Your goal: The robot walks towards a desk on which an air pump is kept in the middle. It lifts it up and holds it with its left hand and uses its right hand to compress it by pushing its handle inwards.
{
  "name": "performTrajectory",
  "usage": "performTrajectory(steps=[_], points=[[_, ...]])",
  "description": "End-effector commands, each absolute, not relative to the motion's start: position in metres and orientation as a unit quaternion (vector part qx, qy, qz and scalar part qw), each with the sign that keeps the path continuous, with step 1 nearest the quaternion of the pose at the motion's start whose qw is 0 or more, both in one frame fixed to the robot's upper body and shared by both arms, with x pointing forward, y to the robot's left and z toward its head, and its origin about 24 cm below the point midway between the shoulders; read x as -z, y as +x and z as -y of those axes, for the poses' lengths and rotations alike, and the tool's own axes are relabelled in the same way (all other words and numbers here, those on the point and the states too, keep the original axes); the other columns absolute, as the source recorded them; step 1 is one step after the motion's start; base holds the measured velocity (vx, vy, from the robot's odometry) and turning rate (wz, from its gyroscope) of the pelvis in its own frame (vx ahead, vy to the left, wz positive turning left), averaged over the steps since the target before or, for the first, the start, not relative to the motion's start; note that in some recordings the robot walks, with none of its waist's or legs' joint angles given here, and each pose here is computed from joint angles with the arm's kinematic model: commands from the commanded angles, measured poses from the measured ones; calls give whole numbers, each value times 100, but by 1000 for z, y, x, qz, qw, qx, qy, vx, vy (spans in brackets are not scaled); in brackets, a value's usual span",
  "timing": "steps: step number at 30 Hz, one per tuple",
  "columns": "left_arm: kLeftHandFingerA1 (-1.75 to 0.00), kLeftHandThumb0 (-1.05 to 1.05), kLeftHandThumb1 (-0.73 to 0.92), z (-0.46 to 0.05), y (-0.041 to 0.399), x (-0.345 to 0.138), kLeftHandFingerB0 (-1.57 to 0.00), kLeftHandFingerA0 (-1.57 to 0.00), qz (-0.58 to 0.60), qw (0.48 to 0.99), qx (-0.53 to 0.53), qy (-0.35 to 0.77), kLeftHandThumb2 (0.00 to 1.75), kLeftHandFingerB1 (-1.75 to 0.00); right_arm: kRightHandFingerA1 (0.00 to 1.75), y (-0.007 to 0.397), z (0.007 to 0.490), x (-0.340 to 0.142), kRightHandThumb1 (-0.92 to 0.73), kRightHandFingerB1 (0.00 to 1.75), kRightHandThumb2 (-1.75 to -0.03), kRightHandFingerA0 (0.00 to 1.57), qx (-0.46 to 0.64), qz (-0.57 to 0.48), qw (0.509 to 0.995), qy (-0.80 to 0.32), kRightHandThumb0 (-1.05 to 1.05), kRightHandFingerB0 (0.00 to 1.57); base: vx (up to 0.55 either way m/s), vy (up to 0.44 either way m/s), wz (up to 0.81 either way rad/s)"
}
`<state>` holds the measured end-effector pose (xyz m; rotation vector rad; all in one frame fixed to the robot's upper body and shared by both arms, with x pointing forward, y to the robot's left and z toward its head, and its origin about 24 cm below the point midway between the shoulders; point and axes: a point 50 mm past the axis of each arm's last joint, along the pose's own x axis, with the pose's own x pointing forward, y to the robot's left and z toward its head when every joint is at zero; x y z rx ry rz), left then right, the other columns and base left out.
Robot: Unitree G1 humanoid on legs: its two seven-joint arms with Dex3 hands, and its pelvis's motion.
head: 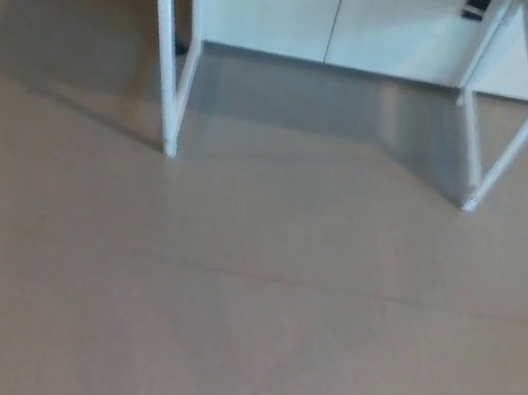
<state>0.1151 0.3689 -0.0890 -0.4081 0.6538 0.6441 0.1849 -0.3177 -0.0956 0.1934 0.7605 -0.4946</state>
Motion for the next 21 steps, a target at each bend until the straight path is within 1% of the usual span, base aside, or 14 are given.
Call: performTrajectory(steps=[1, 4, 5, 7, 8, 9, 11, 13, 15, 16, 21], points=[[-51, 2, 52, -374, 108, 87, -22, -17, -307, 880, -317, -178, 95, -50, 53, 179, 323, 95, -57, 39, -57, 45, 245, -366, 894, 86, -6, 36, 500, 307, -6], [-50, 2, 52, -372, 95, 92, -20, -14, -319, 876, -316, -176, 96, -50, 53, 169, 326, 99, -58, 39, -58, 47, 244, -376, 891, 75, -8, 36, 405, 161, 0], [-54, 2, 47, -371, 95, 93, -29, -28, -322, 873, -328, -165, 90, -52, 51, 169, 326, 99, -60, 39, -57, 45, 244, -376, 891, 75, -7, 36, 393, 133, 10], [-54, 2, 47, -370, 95, 94, -29, -28, -323, 869, -342, -153, 90, -52, 51, 170, 326, 99, -60, 39, -57, 45, 245, -375, 891, 76, -7, 36, 379, 110, 10], [-51, 3, 48, -369, 93, 94, -24, -22, -322, 869, -343, -152, 91, -50, 52, 168, 325, 100, -59, 40, -57, 49, 247, -378, 889, 75, -10, 39, 434, 42, 18], [-52, 2, 47, -369, 89, 94, -25, -22, -321, 871, -339, -152, 90, -51, 52, 167, 325, 101, -60, 39, -58, 51, 247, -383, 887, 73, -10, 38, 458, -7, 22], [-52, 1, 47, -368, 84, 95, -25, -24, -323, 871, -337, -152, 90, -51, 52, 163, 325, 102, -62, 39, -57, 50, 248, -389, 884, 72, -7, 37, 461, -42, 24], [-52, 1, 47, -367, 81, 96, -26, -22, -325, 869, -340, -151, 90, -51, 52, 162, 325, 103, -61, 39, -58, 49, 246, -391, 884, 72, -9, 37, 394, -64, 91], [-52, 1, 47, -365, 79, 97, -26, -21, -325, 868, -342, -153, 90, -51, 53, 160, 325, 103, -59, 40, -59, 50, 245, -393, 884, 68, -11, 37, 501, -91, 37], [-52, 1, 45, -365, 78, 98, -27, -24, -326, 868, -342, -154, 89, -51, 53, 160, 325, 104, -57, 40, -59, 52, 245, -395, 883, 66, -12, 37, 591, 2, 8], [-53, 1, 46, -365, 77, 98, -26, -26, -331, 868, -342, -145, 89, -51, 53, 158, 326, 104, -58, 40, -59, 52, 239, -395, 885, 66, -13, 35, 527, -9, -9]])
